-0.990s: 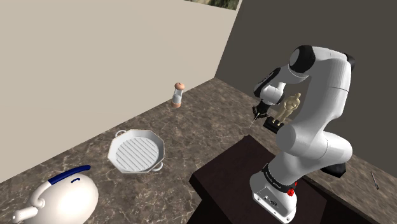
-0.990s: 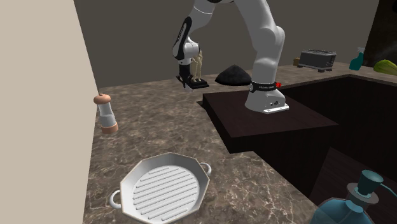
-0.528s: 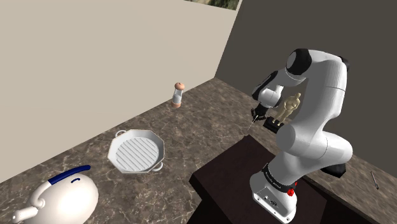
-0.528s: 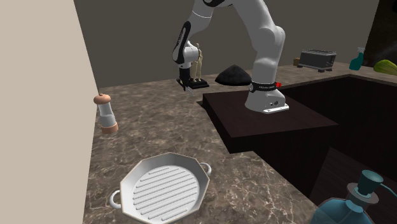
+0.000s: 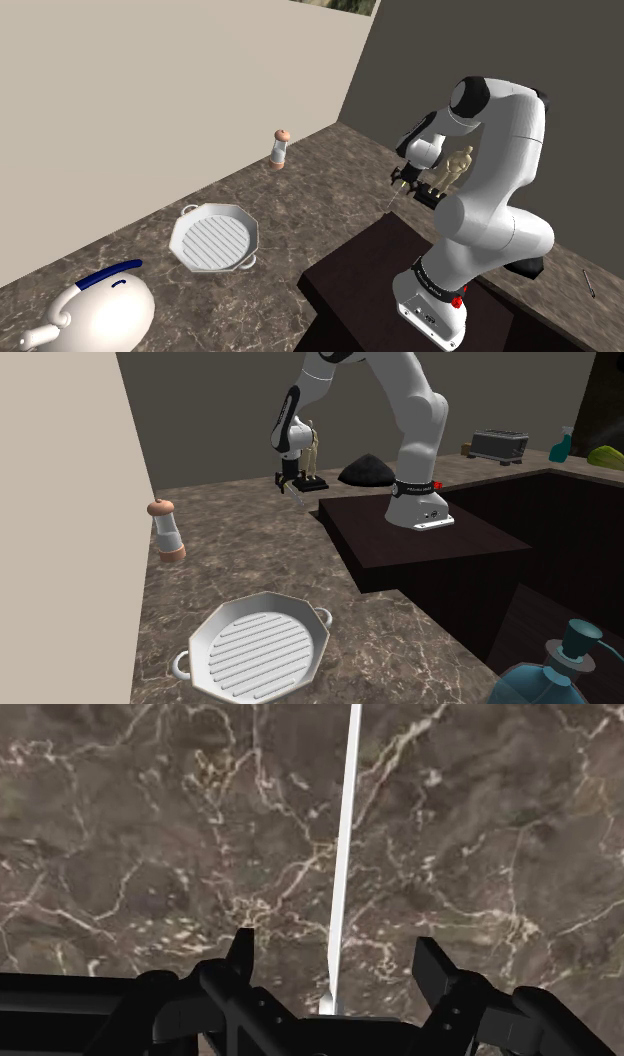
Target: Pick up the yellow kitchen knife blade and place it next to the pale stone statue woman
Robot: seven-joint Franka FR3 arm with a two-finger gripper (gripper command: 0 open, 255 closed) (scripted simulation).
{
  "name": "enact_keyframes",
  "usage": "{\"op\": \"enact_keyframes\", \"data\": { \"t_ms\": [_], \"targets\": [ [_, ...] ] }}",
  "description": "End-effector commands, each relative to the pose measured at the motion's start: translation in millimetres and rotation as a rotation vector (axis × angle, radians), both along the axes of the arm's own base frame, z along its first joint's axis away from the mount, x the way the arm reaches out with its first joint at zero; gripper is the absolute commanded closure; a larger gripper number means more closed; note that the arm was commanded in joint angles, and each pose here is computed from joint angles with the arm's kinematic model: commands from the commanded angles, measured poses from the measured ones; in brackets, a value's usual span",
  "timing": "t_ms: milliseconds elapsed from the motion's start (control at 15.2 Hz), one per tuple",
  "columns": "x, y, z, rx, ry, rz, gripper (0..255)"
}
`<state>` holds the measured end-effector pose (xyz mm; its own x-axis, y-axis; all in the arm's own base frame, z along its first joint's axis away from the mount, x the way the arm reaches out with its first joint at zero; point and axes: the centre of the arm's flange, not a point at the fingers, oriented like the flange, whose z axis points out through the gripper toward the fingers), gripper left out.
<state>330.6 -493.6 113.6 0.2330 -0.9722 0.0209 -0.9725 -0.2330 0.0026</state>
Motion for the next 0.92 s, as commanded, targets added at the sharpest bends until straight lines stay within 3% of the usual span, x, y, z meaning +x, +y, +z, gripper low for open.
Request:
{"op": "enact_keyframes", "data": {
  "t_ms": [0,66,330,858],
  "targets": [
    [0.0,0.0,0.0,0.0,0.0,0.0,0],
    [0.0,0.0,0.0,0.0,0.0,0.0,0],
    [-0.1,1.0,50.0,0.0,0.0,0.0,0],
    [-0.1,1.0,50.0,0.0,0.0,0.0,0]
  ]
}}
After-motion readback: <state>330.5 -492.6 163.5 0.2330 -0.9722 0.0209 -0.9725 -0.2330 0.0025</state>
